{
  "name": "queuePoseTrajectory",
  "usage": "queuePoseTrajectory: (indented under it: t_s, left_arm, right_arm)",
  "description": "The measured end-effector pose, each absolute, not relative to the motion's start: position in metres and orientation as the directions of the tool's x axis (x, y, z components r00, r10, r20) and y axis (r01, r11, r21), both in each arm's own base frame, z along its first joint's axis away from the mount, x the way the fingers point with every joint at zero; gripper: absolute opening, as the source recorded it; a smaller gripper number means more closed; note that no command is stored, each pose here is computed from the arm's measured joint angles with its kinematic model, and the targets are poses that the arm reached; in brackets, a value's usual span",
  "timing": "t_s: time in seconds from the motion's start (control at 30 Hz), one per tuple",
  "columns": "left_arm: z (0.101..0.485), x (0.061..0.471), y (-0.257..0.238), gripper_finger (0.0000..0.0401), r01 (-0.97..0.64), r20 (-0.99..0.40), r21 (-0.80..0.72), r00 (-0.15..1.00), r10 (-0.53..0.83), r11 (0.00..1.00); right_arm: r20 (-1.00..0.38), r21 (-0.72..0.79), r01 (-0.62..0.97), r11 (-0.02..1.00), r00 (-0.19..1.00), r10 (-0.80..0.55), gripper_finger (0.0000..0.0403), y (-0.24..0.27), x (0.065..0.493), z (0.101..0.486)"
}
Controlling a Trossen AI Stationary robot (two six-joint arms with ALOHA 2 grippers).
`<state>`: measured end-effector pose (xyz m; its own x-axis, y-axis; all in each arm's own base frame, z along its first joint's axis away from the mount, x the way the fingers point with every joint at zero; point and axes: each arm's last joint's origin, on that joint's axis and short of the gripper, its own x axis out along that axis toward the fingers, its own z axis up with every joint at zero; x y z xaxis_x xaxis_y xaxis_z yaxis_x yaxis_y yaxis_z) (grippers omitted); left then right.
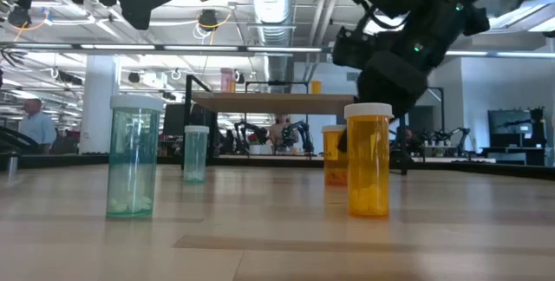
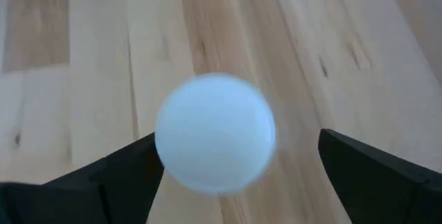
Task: Pick and place medicine bottles onto shelf by color
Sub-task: Put the orange pill bottle on the shelf
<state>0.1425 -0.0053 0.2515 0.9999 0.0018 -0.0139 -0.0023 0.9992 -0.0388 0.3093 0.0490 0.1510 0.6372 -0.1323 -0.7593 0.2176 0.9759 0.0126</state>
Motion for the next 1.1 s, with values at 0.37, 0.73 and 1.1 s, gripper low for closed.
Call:
queuePoseTrajectory:
  t_s: [0.37, 0.73, 1.1]
  left_arm:
    - [0.2515, 0.1425, -0.0054, 0.0199, -0.002, -0.014, -0.040, 1.000, 0.002, 0.999]
    - [0.2515, 0.1425, -0.0053, 0.0199, -0.003, -0.014, -0.045, 1.000, 0.003, 0.999]
    - [0.2517, 0.1425, -0.0052, 0.0199, -0.006, -0.012, -0.046, 1.000, 0.006, 0.999]
  right_arm:
    - [-0.746, 0.072, 0.177, 0.982, 0.662, -0.065, 0.0328, 0.0498, 0.3116, 0.1543]
    - [-0.732, 0.080, 0.175, 0.981, 0.679, -0.062, 0.0276, 0.0501, 0.3132, 0.1558]
    - [-0.731, 0.080, 0.175, 0.981, 0.679, -0.062, 0.0247, 0.0501, 0.3132, 0.1558]
